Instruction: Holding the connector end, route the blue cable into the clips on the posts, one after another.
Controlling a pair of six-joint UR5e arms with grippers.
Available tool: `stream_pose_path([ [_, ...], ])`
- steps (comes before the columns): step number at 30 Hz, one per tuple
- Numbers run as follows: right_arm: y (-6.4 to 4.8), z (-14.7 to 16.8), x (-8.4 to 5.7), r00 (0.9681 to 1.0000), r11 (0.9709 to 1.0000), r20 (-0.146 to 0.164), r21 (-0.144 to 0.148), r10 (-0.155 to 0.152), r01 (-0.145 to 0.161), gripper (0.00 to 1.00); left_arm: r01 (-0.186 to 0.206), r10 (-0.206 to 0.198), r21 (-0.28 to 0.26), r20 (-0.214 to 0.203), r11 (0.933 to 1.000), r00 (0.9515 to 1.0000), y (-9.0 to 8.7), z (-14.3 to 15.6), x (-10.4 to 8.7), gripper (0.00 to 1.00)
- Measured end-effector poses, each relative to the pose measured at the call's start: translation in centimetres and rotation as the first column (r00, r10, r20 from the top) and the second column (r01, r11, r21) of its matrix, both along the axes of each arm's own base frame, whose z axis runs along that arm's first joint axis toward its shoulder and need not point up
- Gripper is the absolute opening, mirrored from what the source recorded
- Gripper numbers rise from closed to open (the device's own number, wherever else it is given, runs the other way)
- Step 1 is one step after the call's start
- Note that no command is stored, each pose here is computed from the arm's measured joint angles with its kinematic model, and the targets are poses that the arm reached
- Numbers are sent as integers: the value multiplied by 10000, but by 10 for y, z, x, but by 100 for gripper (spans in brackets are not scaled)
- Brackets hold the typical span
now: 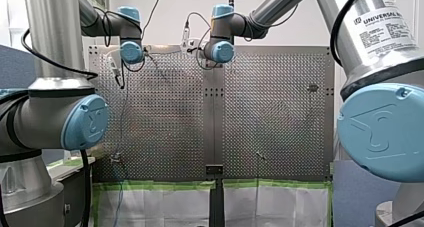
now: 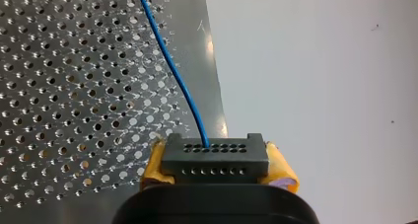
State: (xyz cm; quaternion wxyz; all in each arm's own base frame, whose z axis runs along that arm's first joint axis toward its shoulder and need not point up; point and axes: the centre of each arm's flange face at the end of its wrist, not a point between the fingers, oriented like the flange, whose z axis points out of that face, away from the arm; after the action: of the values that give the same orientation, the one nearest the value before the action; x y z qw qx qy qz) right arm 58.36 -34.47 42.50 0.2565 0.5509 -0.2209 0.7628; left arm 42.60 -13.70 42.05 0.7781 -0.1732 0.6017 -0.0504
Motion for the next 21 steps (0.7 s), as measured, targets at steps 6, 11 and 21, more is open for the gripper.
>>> stream_pose_path([
  [6, -1, 0, 0, 10000, 10000, -7, 3, 17, -17, 0, -21, 31, -292, 359, 9996, 9994, 7, 13, -4, 0],
  [11, -1, -1, 2, 10000, 10000, -12, -8, 56, -56, 0, -67, 75, -344, 252, 9994, 9997, 11, 8, 0, 0],
  [21, -3, 2, 4, 9999, 9999, 16, -61, 113, -113, 0, 188, -183, -258, 206, 9995, 9996, 16, 4, 9, 0],
])
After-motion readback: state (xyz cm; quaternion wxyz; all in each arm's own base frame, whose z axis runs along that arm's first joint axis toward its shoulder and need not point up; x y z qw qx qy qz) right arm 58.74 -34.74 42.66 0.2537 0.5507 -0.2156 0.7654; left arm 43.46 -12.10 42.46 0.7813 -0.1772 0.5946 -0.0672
